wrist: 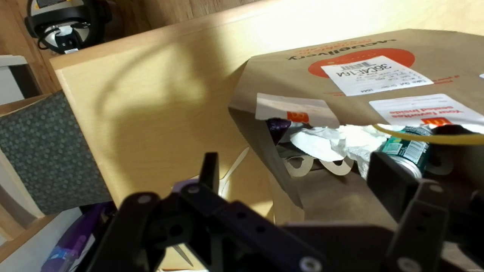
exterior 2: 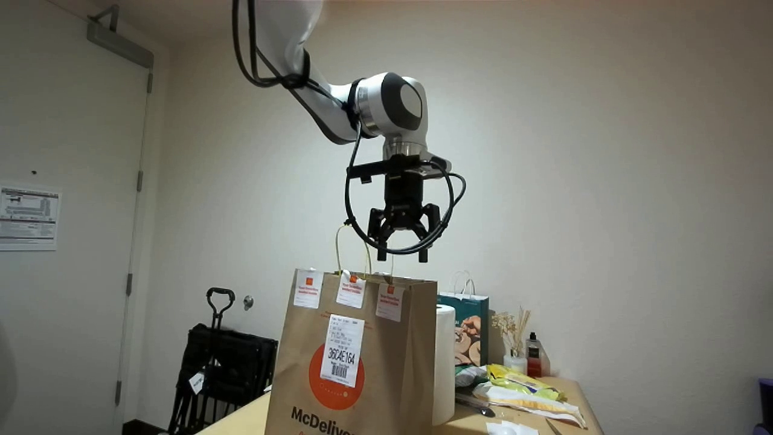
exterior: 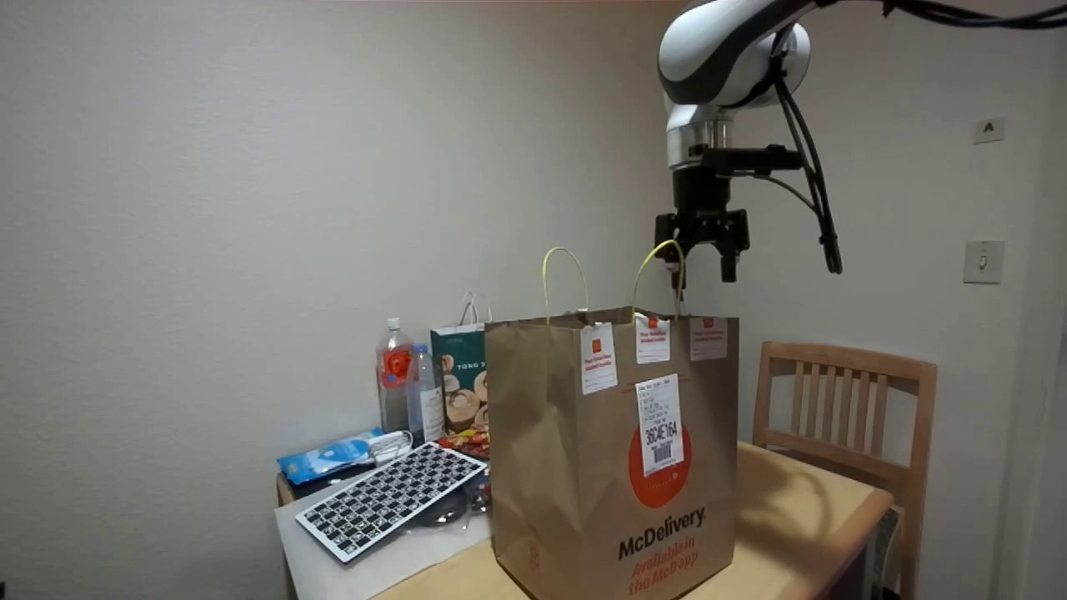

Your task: Move the paper bag

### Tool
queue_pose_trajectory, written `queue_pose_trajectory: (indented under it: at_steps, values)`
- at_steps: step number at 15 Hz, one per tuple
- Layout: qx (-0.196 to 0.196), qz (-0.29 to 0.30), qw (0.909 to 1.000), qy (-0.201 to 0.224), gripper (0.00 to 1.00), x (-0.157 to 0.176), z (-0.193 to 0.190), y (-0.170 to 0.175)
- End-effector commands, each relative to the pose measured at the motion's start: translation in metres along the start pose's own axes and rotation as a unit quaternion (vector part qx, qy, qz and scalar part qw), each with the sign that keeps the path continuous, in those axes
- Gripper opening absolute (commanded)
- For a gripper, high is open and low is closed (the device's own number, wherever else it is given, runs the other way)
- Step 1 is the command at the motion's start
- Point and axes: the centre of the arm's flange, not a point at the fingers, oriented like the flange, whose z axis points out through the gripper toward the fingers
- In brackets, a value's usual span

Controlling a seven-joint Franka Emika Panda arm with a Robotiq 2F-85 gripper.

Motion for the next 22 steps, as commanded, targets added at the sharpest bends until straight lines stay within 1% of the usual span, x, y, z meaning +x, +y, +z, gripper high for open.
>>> queue_pose_trajectory:
  at_steps: [1, 4, 7, 8, 9, 12, 15, 18, 19, 22]
  values:
    - [0.011, -0.021, 0.9995, -0.021, 1.0, 0.023, 0.014, -0.011]
    - [0.006, -0.032, 0.9984, -0.046, 1.0, 0.031, 0.033, -0.021]
    - [0.001, -0.036, 0.9966, -0.075, 1.0, 0.03, 0.049, -0.027]
    - [0.0, -0.033, 0.9957, -0.087, 0.75, 0.027, 0.055, -0.027]
    - [0.002, -0.035, 0.9948, -0.096, 0.74, 0.024, 0.058, -0.027]
    - [0.016, -0.032, 0.993, -0.112, 0.54, 0.018, 0.062, -0.023]
    - [0.025, -0.033, 0.9932, -0.109, 0.33, 0.014, 0.06, -0.019]
    - [0.035, -0.037, 0.9928, -0.108, 0.15, 0.01, 0.059, -0.016]
    - [0.033, -0.042, 0.9928, -0.107, 0.08, 0.009, 0.06, -0.014]
    - [0.002, -0.099, 0.9897, -0.103, 0.02, 0.019, 0.062, -0.004]
